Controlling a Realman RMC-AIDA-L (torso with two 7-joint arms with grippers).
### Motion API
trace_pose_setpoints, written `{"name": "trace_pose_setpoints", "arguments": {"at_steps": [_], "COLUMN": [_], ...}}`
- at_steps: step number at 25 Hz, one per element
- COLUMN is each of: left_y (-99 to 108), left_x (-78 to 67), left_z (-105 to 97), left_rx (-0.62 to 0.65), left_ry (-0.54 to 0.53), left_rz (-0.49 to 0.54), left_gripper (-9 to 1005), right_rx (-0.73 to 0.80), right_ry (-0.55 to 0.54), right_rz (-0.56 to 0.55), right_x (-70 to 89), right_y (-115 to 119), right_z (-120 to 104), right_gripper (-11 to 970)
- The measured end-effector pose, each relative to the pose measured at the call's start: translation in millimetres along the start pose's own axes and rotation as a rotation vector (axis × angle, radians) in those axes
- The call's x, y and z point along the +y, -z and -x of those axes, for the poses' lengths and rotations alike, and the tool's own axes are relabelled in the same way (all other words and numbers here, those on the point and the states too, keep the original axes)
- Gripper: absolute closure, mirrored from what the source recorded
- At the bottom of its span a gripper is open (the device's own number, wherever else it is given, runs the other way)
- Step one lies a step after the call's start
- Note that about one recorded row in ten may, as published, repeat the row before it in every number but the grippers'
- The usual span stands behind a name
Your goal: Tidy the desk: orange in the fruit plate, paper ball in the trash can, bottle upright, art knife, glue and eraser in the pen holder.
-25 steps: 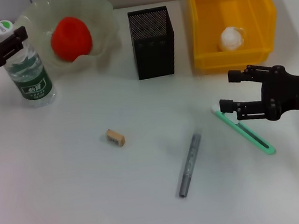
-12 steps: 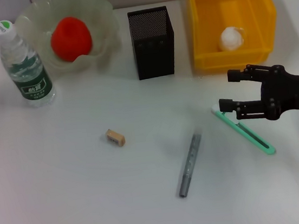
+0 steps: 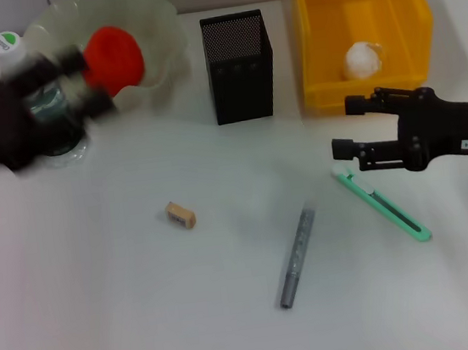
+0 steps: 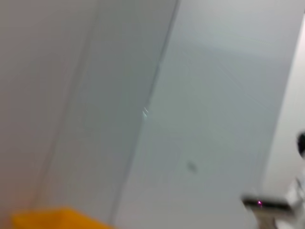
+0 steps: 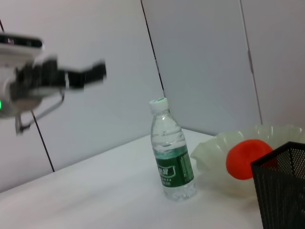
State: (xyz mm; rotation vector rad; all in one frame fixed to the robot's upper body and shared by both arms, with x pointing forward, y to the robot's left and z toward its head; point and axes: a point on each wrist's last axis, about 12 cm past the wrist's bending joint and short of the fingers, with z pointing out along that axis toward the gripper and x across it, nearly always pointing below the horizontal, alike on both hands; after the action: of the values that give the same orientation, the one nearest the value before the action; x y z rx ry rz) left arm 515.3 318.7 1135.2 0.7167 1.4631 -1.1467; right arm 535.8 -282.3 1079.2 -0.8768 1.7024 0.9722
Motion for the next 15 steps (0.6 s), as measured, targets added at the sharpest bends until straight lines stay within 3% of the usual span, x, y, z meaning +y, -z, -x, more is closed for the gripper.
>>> {"name": "trace_pose_setpoints", "arguments": {"at_steps": [4, 5, 8, 15], "left_y": [-13.7, -13.7, -20.1, -25.2], "left_x": [-5.5, -5.5, -7.5, -8.1], "left_z": [-33.8, -33.8, -58.4, -77.2], "left_rx": [0.080, 0.080, 0.122, 0.181], "left_ry": [-0.005, -0.005, -0.037, -0.053], "left_rz": [-0.038, -0.038, -0.006, 0.030], "left_gripper": [190, 190, 189, 190], "right_rx": [-0.004, -0.004, -0.005, 0.004], "right_ry": [-0.009, -0.011, -0.022, -0.036], "right_rz": [0.011, 0.014, 0.018, 0.029], "right_x": [-1.5, -1.9, -2.9, -4.5], "right_y": [-4.1, -4.9, -6.2, -8.3], "right_z": [5.2, 6.7, 9.3, 14.0], "right_gripper": [131, 131, 131, 131]}}
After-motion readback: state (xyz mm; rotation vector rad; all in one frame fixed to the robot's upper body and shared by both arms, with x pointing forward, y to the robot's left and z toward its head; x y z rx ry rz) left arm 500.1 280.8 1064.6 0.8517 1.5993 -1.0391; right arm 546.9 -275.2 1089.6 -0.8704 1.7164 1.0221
